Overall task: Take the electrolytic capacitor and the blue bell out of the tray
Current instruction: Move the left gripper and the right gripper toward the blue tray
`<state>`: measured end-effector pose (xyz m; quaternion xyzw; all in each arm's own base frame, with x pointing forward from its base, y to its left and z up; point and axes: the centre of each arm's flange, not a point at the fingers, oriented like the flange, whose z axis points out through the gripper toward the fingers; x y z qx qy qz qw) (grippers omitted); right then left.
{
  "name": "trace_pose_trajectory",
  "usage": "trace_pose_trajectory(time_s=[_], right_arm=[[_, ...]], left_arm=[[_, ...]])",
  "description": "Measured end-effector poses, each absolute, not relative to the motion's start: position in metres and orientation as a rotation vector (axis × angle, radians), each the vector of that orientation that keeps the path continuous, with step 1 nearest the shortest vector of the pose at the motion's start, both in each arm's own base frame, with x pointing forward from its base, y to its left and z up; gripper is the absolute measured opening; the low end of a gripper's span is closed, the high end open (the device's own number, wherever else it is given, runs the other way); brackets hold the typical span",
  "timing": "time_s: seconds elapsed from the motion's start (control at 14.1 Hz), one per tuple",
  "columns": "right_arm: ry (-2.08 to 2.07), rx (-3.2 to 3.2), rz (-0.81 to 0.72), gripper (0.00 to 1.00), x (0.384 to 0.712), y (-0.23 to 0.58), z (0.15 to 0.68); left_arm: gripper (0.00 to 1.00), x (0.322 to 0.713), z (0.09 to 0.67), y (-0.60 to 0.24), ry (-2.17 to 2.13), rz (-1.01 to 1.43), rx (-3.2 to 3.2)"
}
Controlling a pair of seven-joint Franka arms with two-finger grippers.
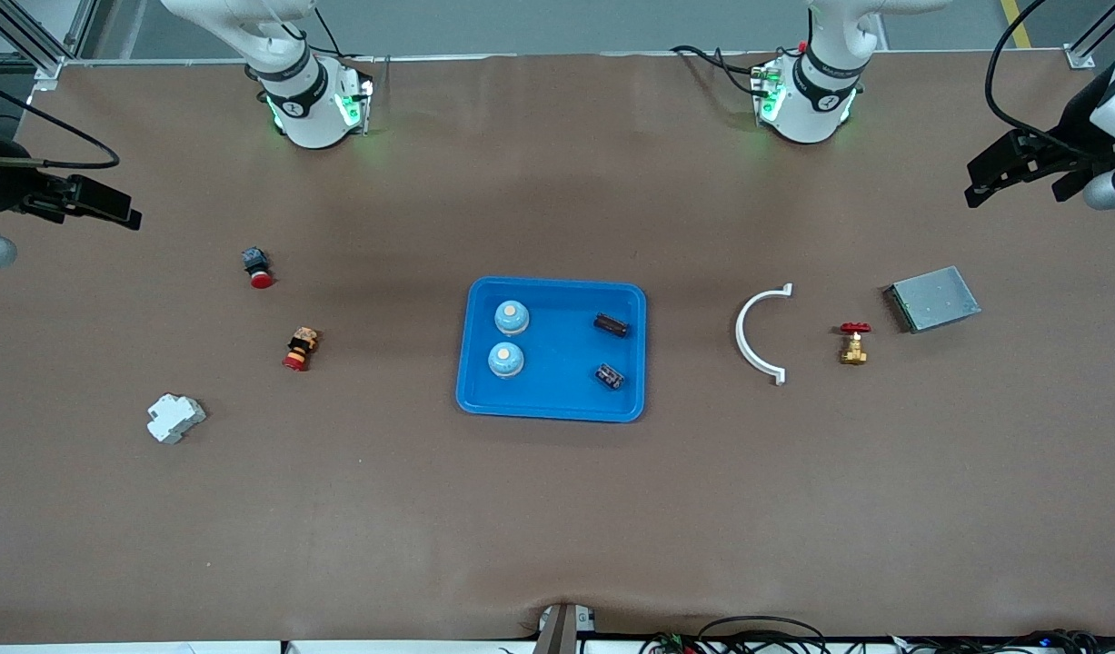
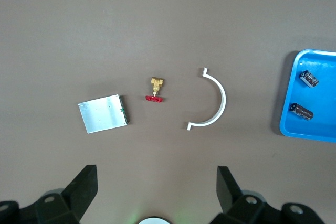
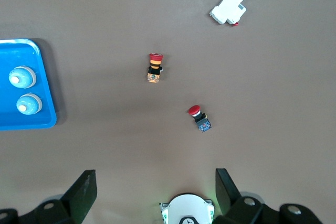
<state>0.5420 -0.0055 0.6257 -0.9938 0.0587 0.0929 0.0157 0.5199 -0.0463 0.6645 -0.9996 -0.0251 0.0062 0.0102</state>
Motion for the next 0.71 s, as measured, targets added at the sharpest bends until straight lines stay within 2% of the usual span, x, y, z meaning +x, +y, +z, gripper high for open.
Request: trace_pose_trajectory(time_s=[0.35,0.71], right_arm=[[0.183,-3.091,0.289,1.0,0.542,-0.006,0.626],[0.179,-3.091,0.292,1.0,0.542,-0.004,0.625]], left_arm=[[1.0,0.54,0.621,-0.056,-0.084,0.151,-3.107],[1.0,0.557,0.548,-0.118,-0.473,0.218,-3.07]])
